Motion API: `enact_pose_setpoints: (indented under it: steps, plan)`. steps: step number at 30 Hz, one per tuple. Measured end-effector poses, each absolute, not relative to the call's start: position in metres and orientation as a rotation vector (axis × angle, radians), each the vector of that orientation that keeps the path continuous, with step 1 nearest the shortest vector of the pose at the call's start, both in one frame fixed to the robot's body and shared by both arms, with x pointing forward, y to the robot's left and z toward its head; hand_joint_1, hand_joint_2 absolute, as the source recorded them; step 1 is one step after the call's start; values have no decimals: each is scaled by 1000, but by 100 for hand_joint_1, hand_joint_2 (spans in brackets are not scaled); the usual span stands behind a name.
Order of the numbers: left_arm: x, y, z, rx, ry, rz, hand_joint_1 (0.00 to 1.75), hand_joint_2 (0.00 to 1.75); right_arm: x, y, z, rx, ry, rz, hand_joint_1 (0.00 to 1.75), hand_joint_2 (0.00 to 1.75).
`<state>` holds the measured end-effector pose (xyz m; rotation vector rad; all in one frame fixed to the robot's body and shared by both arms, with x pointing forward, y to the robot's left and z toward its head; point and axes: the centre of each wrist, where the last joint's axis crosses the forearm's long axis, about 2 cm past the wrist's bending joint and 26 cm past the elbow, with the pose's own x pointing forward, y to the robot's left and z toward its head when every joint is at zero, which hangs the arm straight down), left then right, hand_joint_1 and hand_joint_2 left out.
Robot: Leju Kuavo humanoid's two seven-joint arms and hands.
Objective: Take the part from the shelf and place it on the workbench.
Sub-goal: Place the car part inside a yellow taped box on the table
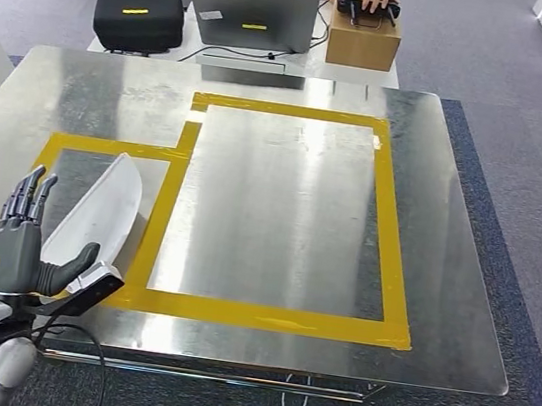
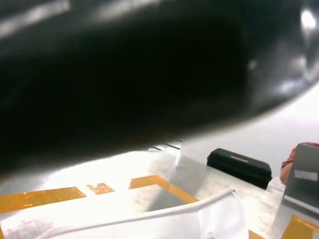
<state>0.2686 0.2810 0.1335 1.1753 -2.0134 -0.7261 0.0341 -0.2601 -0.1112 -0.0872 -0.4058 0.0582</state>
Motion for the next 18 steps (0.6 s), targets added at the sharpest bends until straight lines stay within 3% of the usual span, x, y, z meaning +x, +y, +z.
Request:
enact_pose_setpoints:
  steps: [18]
  plan:
    - [266,278,143,1170,-2073,-689,0,0,34,-261,-111,-89,-408,49,0,0]
